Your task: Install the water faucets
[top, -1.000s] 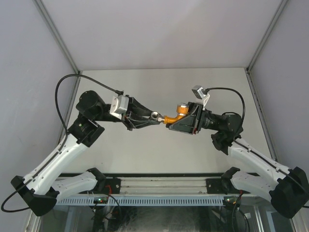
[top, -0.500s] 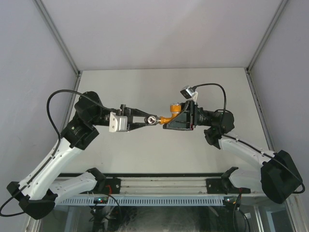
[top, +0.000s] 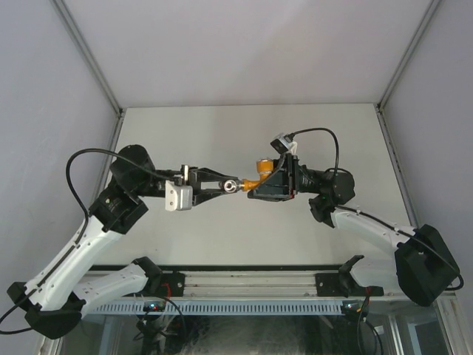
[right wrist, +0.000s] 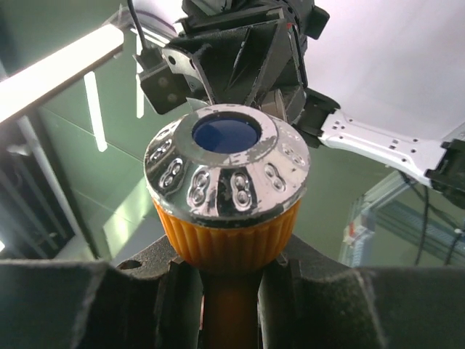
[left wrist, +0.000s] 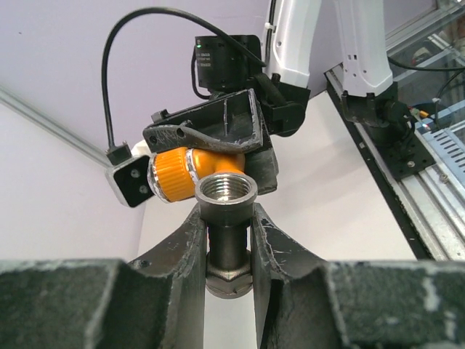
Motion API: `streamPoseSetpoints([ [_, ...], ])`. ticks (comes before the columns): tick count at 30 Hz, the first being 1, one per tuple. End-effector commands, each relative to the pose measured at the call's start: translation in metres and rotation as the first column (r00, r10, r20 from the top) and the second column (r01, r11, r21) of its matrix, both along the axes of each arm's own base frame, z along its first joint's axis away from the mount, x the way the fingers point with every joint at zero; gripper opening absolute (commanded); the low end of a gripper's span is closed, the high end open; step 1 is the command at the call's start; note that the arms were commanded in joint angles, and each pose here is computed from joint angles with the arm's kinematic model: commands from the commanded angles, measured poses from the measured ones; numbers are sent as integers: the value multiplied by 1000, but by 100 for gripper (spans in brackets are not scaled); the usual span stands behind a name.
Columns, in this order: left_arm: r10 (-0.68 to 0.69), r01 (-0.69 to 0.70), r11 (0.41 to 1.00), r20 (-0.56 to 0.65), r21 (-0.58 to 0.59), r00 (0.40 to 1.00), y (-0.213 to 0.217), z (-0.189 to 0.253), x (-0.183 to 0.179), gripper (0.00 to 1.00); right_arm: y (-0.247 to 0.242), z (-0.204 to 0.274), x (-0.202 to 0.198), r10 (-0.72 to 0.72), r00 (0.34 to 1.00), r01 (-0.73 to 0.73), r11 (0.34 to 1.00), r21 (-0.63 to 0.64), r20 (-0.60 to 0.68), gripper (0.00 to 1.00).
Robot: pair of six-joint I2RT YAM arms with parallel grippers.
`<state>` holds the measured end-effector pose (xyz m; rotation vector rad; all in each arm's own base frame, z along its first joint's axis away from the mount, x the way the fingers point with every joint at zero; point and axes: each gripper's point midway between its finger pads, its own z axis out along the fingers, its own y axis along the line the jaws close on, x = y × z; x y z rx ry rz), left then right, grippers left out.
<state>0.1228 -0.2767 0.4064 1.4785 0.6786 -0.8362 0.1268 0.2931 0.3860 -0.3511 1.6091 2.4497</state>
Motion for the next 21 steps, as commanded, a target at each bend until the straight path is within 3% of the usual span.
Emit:
streamPoseSetpoints([
  [1, -33, 36, 999, 81, -25, 996, 0, 10, -9, 0, -9, 42, 7, 20, 992, 2, 986, 165, -128, 0],
  [14, -36, 31, 999, 233, 24, 972, 3, 12, -9, 0, 1, 39, 13, 180, 907, -122, 978, 172, -382, 0],
  [19, -26, 23, 1000, 238, 18, 971, 5, 13, -10, 18, 3, 40, 13, 144, 935, -89, 980, 178, -323, 0],
  [21, -18, 18, 1000, 233, 5, 972, 6, 14, -11, 20, 2, 42, 14, 108, 955, -57, 981, 186, -276, 0],
])
